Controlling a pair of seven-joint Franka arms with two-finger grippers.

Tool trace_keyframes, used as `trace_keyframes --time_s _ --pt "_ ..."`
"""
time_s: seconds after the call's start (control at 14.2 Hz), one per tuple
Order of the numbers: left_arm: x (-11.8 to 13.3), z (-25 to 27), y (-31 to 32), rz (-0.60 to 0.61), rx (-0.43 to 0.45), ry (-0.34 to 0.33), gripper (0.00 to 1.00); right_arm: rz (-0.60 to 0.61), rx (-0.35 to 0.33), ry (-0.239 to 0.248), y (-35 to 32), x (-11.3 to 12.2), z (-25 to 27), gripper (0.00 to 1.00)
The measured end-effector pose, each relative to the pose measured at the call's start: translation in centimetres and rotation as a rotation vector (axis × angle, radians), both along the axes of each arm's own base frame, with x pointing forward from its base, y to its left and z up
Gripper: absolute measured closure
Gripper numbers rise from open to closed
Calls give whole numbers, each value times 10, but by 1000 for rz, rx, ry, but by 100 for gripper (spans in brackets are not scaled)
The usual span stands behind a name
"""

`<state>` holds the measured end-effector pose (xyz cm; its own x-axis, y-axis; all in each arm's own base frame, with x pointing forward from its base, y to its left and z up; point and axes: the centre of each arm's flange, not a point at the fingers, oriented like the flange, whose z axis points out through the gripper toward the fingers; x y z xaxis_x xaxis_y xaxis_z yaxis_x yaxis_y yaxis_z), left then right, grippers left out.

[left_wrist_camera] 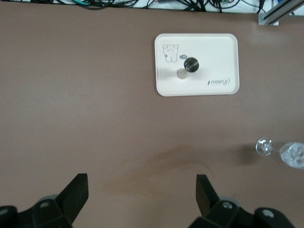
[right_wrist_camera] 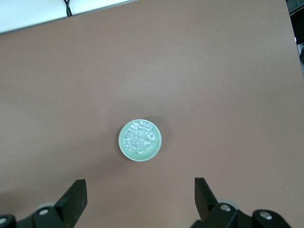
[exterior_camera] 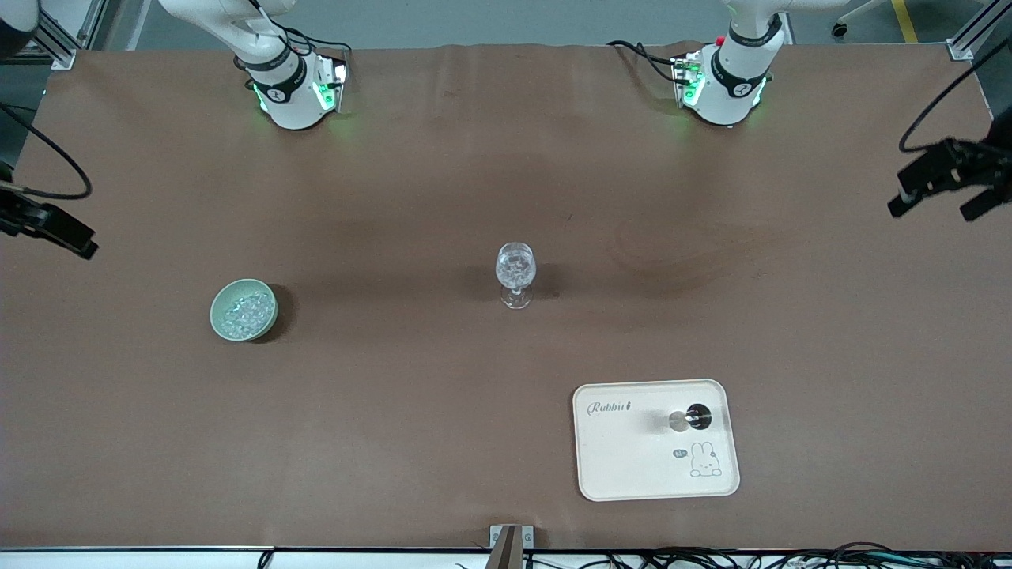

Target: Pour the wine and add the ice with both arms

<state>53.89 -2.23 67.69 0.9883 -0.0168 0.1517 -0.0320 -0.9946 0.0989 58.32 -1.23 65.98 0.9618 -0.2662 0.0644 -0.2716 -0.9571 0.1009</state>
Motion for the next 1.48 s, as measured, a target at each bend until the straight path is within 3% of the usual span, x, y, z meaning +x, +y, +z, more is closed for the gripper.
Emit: trace_keyframes --time_s 0.14,0.35,0.71,1.48 --pt "-6 5 -13 -26 14 -8 0 31 57 11 -18 -12 -3 0" --pt "0 -6 -28 -56 48 11 0 35 106 -19 -37 -22 -16 0" --pt "-3 -16 -47 -44 60 71 0 44 105 -57 -35 -28 -1 0" --pt "-3 -20 -40 -32 80 99 0 54 106 -36 -40 -31 -3 0"
